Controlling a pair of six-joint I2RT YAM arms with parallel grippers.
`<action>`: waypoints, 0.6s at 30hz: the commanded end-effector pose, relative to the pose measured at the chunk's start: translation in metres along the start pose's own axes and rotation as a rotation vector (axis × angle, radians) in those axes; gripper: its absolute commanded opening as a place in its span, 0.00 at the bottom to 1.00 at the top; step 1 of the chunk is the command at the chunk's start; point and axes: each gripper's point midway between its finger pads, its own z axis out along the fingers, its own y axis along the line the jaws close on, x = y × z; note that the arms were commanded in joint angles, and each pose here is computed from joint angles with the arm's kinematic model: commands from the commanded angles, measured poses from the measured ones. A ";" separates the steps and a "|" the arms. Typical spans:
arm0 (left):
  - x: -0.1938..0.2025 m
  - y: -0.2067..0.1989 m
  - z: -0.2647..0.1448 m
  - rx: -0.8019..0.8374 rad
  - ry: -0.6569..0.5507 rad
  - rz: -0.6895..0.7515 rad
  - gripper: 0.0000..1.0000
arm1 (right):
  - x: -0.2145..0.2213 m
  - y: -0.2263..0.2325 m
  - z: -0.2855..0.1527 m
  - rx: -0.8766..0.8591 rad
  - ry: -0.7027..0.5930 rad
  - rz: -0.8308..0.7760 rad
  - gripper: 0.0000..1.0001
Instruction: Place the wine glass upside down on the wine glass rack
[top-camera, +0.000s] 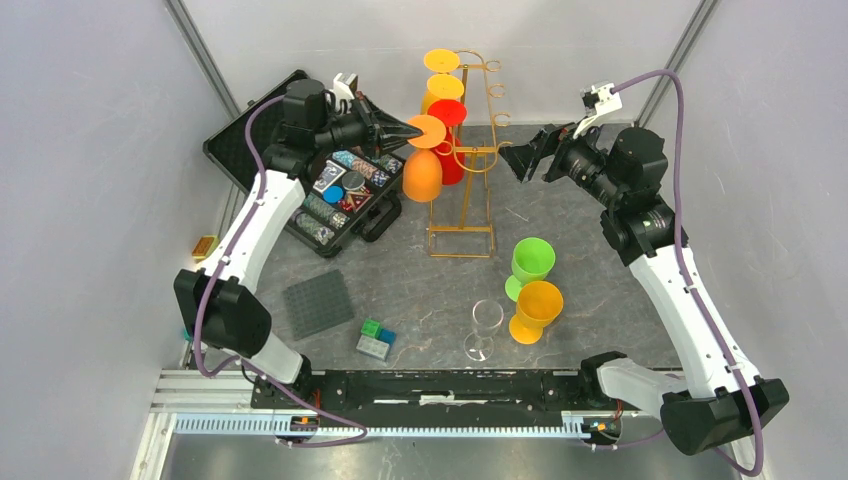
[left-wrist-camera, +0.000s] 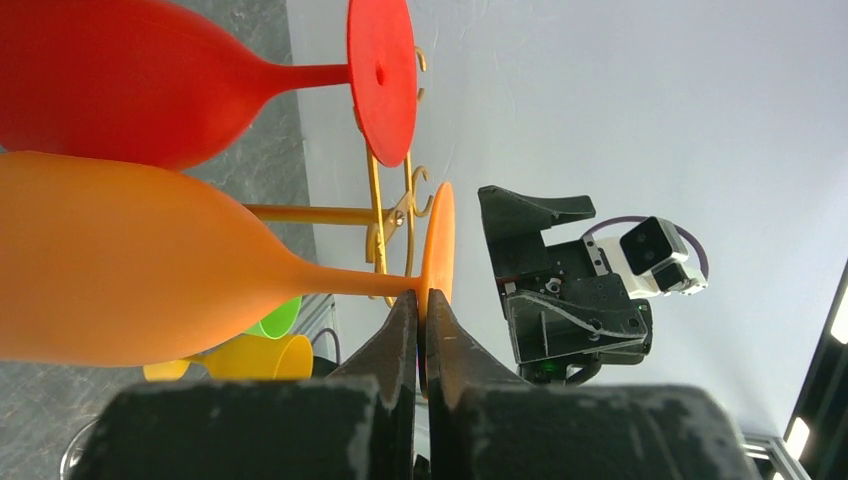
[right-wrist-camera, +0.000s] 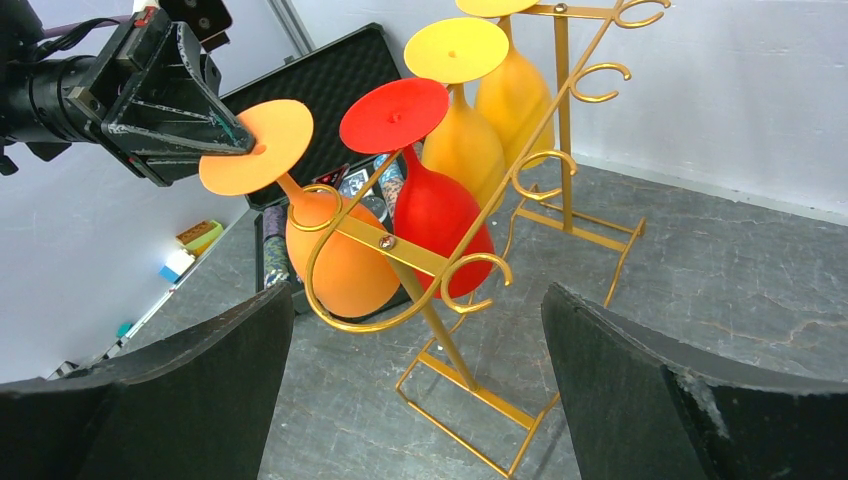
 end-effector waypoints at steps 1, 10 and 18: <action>0.000 -0.030 0.004 0.067 -0.010 0.035 0.02 | -0.014 0.002 -0.004 0.002 -0.051 -0.009 0.98; 0.012 -0.030 0.010 0.065 0.005 0.034 0.02 | -0.012 0.001 -0.004 0.004 -0.047 -0.007 0.98; 0.019 -0.022 0.017 0.048 0.019 0.026 0.02 | -0.009 0.000 -0.004 0.004 -0.043 -0.004 0.98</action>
